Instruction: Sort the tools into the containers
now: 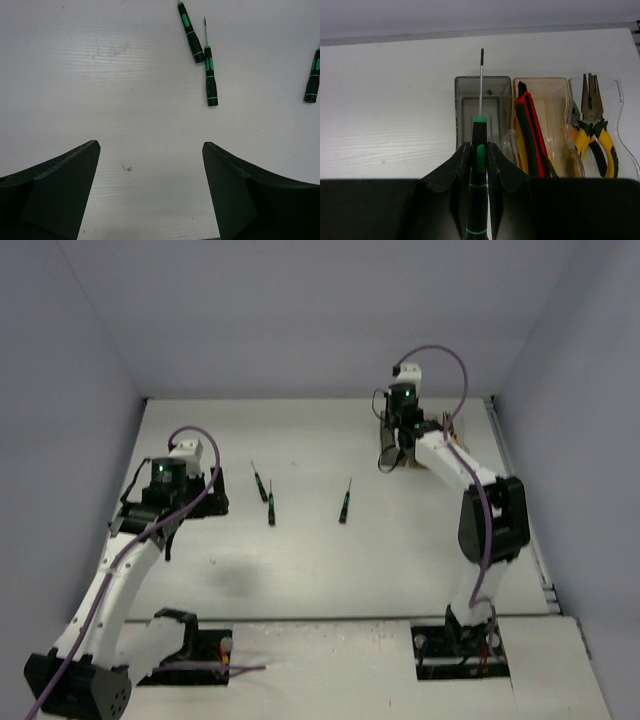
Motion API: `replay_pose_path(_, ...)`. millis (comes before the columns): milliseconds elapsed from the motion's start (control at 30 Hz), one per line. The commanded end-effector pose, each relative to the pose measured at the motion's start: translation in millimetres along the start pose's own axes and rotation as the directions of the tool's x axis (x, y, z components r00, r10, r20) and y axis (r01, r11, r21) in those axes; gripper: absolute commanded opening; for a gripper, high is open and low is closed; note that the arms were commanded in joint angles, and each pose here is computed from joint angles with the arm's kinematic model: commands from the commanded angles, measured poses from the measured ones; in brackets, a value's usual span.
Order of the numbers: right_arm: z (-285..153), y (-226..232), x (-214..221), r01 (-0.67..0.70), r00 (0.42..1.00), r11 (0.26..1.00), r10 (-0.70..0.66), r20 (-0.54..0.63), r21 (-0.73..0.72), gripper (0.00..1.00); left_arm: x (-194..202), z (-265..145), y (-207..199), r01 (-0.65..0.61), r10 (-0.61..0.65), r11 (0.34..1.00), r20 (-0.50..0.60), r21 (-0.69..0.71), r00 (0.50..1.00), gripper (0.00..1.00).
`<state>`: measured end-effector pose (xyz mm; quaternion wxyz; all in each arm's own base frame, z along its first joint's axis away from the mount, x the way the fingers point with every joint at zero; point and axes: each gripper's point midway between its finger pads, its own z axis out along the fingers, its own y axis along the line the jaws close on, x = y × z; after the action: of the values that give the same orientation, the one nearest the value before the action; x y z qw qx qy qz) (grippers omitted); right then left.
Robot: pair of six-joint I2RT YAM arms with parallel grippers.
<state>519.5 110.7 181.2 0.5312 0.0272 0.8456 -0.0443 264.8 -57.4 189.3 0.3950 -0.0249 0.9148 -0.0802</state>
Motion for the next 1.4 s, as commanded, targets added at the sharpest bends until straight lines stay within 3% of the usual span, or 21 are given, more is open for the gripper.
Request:
replay_pose_path(0, 45, -1, -13, 0.071, 0.996, 0.997, -0.069, 0.050, -0.037, 0.00, -16, -1, 0, 0.011, -0.011, 1.000, 0.063, 0.001, 0.998, 0.81)
replay_pose_path(300, 96, -1, 9, 0.085, 0.996, 0.992, -0.083, 0.031, -0.091, 0.03, -16, -2, -1, 0.011, -0.011, 1.000, 0.066, 0.004, 0.998, 0.81)
replay_pose_path(400, 96, 0, 17, 0.088, 0.996, 0.992, -0.087, 0.015, -0.095, 0.17, -16, -1, -1, 0.010, -0.011, 1.000, 0.063, 0.005, 0.998, 0.81)
replay_pose_path(433, 94, -1, 18, 0.087, 0.996, 0.992, -0.086, 0.013, -0.095, 0.29, -15, -1, -1, 0.011, -0.011, 1.000, 0.060, 0.003, 0.998, 0.81)
replay_pose_path(467, 90, 0, 16, 0.081, 0.997, 0.992, -0.080, 0.015, -0.099, 0.35, -15, -1, -1, 0.011, -0.011, 1.000, 0.061, 0.003, 0.998, 0.81)
replay_pose_path(600, 58, 2, -1, 0.055, 0.998, 0.992, -0.050, 0.047, -0.110, 0.46, -16, -1, -1, 0.010, -0.011, 1.000, 0.061, 0.005, 0.998, 0.81)
replay_pose_path(867, -31, 30, -8, -0.069, 0.993, 0.987, 0.081, 0.081, -0.143, 0.48, -17, -1, -2, 0.013, -0.013, 1.000, 0.064, 0.010, 0.998, 0.81)
replay_pose_path(1000, -67, 57, 20, -0.139, 0.988, 0.972, 0.148, 0.035, -0.191, 0.49, -16, 0, -3, 0.016, -0.016, 1.000, 0.058, 0.013, 0.998, 0.81)
replay_pose_path(1100, -86, 69, 66, -0.210, 0.978, 0.960, 0.205, -0.049, -0.186, 0.49, -15, 0, -3, 0.017, -0.018, 1.000, 0.056, 0.016, 0.998, 0.81)
replay_pose_path(1233, -91, 82, 117, -0.301, 0.948, 0.943, 0.279, -0.155, -0.144, 0.49, -15, 0, -4, 0.016, -0.017, 1.000, 0.056, 0.020, 0.998, 0.81)
replay_pose_path(1367, -96, 89, 159, -0.288, 0.941, 0.952, 0.261, -0.216, -0.102, 0.47, -15, -1, -4, 0.016, -0.017, 1.000, 0.057, 0.021, 0.998, 0.81)
